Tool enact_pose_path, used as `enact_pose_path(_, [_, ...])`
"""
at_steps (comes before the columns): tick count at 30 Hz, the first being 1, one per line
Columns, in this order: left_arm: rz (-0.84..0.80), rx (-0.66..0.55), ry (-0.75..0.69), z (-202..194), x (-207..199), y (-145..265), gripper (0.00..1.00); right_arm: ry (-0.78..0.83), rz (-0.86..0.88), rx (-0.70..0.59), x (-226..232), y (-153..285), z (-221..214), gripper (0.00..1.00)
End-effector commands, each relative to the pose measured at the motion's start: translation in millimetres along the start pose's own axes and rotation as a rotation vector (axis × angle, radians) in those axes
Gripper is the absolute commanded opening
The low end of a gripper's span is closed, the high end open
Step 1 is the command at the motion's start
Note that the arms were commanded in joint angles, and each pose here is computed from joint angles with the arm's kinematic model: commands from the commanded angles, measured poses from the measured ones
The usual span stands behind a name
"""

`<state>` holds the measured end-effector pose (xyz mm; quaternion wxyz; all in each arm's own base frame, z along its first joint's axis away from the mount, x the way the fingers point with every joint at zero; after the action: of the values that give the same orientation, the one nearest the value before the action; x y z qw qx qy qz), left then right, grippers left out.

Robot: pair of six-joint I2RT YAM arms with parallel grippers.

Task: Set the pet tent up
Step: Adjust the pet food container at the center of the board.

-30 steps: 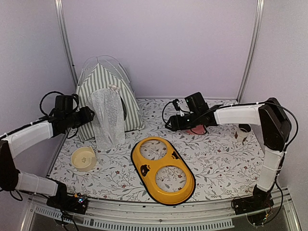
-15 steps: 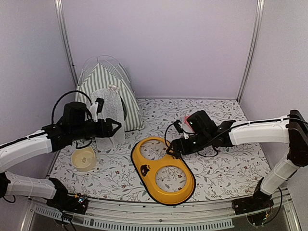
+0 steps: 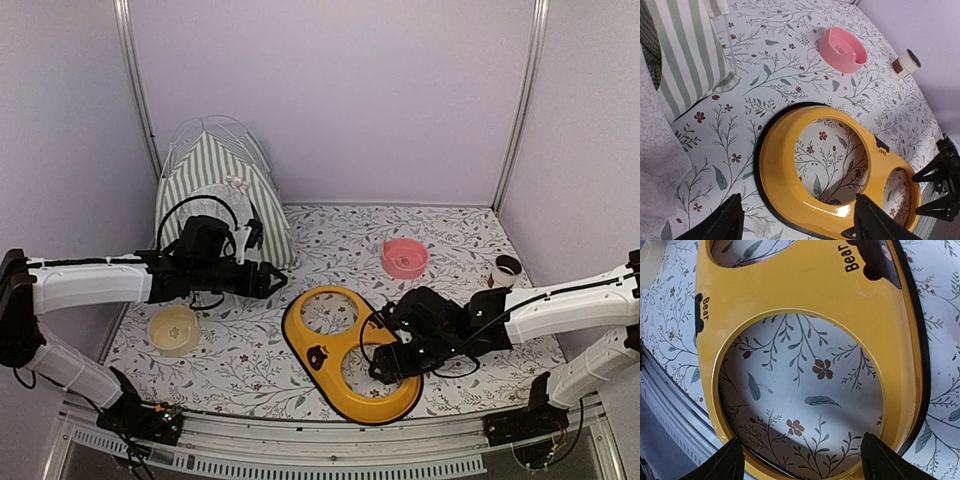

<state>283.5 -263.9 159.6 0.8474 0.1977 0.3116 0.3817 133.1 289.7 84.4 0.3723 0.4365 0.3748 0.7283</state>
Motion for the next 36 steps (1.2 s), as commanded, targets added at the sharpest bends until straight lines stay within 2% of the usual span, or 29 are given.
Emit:
enact_pose_path(1, [-0.035,-0.008,-0.039,10,-13,-9,0.76,-0.073,-0.147,-0.013,-25,0,-2,0.83])
enact_pose_path(6, [-0.031,0.003,-0.046,9,-12,-12,0.75,-0.061,-0.184,-0.066,-26,11,11,0.87])
enact_pose_path(14, [-0.012,0.112,-0.112,-2,-17,-46,0.74,-0.062,-0.143,-0.109,-20,24,19,0.88])
enact_pose_path(23, [0.108,0.214,-0.19,-14,-20,-85,0.74,-0.2,-0.205,-0.109,-68,28,7,0.9])
enact_pose_path(36, [0.216,0.333,-0.235,-49,-3,-115,0.74,-0.261,-0.179,-0.099,-98,-9,22,0.95])
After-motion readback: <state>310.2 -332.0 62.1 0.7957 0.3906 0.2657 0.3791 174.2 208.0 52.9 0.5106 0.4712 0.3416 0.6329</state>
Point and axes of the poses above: each gripper's point midway between its finger pads, its own y axis back along the fingers, its own x axis along the line the jaws close on, z = x × y, the point moved 2 cm from there along y, back along the fingers, and after that the axes turned 2 degrees about -y, right-handed, at the moved point
